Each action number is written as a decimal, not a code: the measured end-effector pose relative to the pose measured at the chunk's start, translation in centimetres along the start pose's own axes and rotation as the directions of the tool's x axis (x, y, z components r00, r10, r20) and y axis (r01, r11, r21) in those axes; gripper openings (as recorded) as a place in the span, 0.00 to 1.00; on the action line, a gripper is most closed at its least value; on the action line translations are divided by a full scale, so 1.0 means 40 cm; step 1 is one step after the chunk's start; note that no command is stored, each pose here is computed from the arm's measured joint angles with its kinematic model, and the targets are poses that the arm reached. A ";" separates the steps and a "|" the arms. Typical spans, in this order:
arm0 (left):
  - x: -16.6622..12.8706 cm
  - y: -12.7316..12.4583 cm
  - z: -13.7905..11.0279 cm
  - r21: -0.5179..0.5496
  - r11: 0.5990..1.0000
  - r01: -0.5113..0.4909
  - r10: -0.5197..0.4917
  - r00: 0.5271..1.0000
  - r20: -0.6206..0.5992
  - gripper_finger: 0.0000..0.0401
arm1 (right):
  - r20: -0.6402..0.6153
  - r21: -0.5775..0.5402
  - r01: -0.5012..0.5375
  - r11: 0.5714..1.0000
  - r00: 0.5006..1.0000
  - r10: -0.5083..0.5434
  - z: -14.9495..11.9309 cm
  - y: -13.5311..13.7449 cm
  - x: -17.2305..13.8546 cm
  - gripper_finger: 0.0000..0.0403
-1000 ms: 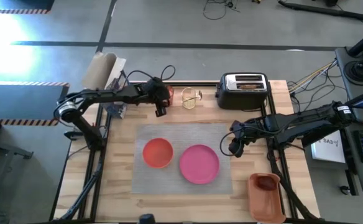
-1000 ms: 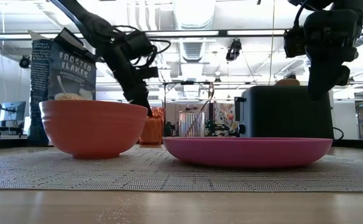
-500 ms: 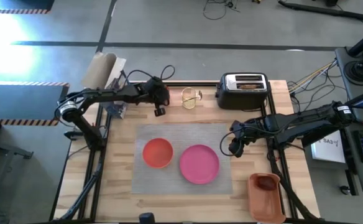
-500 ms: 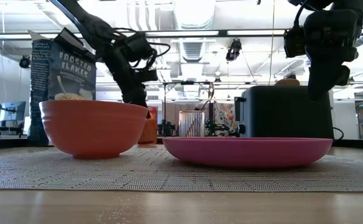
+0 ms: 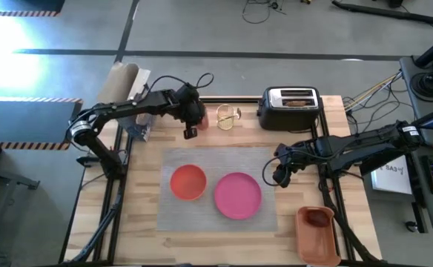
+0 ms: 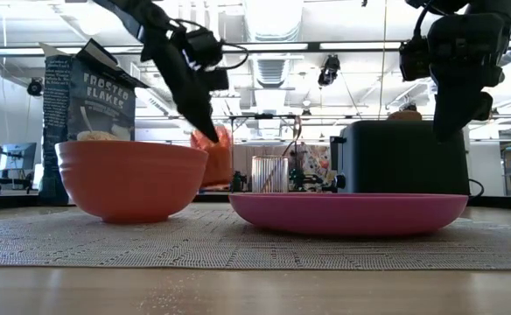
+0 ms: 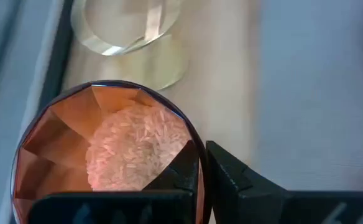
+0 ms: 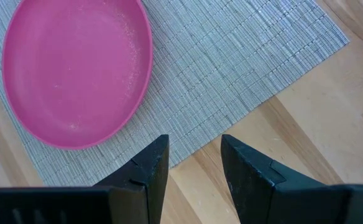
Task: Arrange a breakfast setting
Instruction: Put the orange cup of milk on the gray placemat
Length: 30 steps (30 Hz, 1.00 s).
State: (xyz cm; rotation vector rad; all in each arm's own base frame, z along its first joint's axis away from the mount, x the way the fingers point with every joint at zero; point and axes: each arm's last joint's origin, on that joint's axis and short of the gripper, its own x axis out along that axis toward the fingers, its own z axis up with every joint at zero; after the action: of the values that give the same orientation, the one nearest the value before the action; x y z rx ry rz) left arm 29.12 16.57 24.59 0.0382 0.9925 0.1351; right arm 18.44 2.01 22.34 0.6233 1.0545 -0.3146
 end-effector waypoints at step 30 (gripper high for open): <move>0.016 -0.301 0.077 0.371 0.899 0.232 -0.251 0.968 0.004 0.01 | 0.000 0.000 0.000 1.000 1.000 0.000 0.000 0.000 0.000 0.34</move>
State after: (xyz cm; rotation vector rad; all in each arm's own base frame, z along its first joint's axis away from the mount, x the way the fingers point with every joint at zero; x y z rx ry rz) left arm 33.21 4.83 24.61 0.2610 0.9516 -0.2829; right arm 18.44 2.01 22.34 0.6230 1.0545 -0.3146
